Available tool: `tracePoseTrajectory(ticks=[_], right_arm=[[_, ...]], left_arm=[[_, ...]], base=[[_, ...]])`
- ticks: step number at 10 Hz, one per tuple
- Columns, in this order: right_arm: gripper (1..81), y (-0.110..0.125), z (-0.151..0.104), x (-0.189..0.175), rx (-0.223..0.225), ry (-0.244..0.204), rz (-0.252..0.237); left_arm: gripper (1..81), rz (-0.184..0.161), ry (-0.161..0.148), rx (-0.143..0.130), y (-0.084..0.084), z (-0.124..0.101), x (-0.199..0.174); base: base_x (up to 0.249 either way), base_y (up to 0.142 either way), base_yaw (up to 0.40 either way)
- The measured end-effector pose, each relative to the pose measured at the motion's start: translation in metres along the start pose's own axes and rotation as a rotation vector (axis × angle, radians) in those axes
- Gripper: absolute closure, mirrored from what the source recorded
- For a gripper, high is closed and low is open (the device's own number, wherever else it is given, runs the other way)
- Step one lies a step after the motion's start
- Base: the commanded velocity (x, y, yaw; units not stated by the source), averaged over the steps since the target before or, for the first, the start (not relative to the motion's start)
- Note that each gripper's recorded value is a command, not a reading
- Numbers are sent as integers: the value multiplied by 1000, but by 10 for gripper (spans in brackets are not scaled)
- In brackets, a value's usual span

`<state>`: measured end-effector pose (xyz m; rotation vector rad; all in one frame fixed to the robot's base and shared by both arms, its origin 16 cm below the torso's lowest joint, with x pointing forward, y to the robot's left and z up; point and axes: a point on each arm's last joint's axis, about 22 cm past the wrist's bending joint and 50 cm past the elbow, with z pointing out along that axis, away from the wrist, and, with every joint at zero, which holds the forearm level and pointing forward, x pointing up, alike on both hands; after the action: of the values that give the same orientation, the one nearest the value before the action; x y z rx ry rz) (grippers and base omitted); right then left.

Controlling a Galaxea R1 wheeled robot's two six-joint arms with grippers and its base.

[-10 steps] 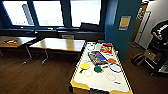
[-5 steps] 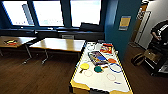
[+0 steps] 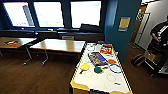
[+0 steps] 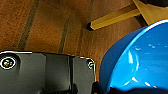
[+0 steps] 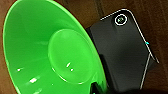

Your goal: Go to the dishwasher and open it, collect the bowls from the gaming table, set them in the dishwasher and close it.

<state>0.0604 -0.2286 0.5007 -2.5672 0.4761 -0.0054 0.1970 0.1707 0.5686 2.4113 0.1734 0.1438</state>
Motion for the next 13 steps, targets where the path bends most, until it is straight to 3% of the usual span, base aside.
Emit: tracePoseTrajectory(ticks=[3, 6, 8, 10, 13], right_arm=[[811, -7, 19, -6, 0, 8, -27], [811, 2, 22, -7, -22, 10, -31], [811, -2, 34, -10, -31, 10, -40], [811, 10, 41, -6, -71, 24, -57], [811, 4, 55, -22, -78, 10, -71]], left_arm=[[811, 47, 26, 37, -16, 7, -5], [811, 52, 15, 35, -20, 18, -30], [811, 60, 20, 75, -40, 17, -34], [811, 59, 13, 106, -56, 23, -52], [811, 52, 14, 122, -66, 31, -74]], base=[[0, 0, 0], [0, 0, 0], [0, 0, 0], [0, 0, 0], [0, 0, 0]])
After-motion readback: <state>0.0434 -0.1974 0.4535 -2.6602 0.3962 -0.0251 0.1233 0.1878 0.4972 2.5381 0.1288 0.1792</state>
